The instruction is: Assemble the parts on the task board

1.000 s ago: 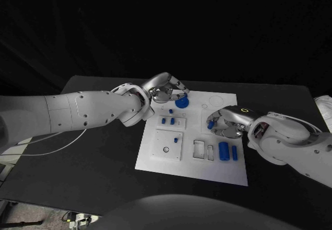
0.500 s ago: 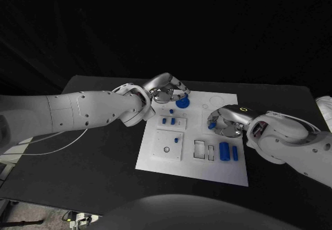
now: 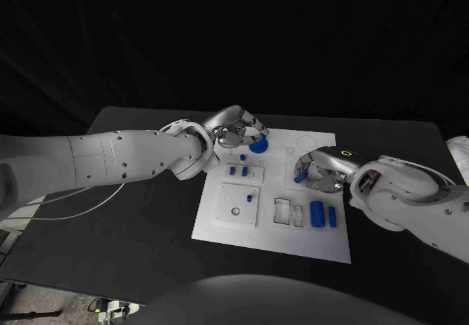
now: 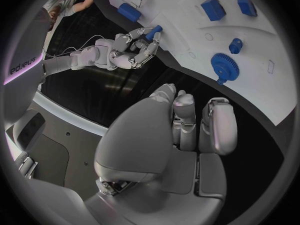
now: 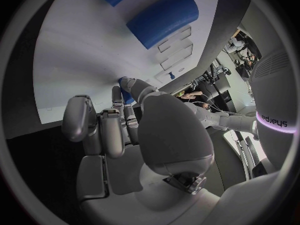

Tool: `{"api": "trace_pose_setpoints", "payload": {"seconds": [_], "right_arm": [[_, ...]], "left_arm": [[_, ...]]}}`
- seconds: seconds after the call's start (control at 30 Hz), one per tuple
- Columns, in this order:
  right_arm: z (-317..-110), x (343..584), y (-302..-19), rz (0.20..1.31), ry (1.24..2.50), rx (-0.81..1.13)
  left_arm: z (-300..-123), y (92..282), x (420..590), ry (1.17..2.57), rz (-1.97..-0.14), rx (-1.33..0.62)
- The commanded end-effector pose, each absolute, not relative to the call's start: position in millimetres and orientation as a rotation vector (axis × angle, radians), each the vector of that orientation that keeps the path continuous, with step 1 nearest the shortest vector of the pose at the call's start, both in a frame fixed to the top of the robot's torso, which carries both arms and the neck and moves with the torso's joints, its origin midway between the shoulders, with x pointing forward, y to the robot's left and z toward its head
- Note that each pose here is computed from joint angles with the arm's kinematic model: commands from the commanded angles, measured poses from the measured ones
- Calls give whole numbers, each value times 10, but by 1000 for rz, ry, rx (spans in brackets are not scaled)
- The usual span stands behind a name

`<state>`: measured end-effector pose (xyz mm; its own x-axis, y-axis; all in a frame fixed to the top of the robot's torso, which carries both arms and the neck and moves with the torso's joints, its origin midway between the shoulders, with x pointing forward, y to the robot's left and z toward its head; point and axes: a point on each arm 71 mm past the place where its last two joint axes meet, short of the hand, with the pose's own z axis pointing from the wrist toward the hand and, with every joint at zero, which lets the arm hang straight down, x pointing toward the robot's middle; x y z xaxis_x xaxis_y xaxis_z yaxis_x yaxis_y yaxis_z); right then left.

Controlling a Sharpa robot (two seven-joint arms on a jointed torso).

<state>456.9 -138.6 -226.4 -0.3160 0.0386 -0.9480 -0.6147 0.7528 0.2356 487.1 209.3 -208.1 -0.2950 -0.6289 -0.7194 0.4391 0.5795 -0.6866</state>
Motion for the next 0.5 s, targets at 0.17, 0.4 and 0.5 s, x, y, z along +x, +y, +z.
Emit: {"api": "trace_pose_setpoints", "payload": {"seconds": [0.17, 0.4, 0.5], "right_arm": [[-2030, 4568, -1403, 714, 1786, -417], [-1822, 4515, -1421, 737, 1819, -393], [-1783, 4477, -1387, 753, 1831, -399]], "left_arm": [[-2099, 2086, 4870, 1563, -1060, -163], [-2119, 2092, 4871, 1569, -1056, -166], [-2128, 2095, 4872, 1570, -1054, -168]]}}
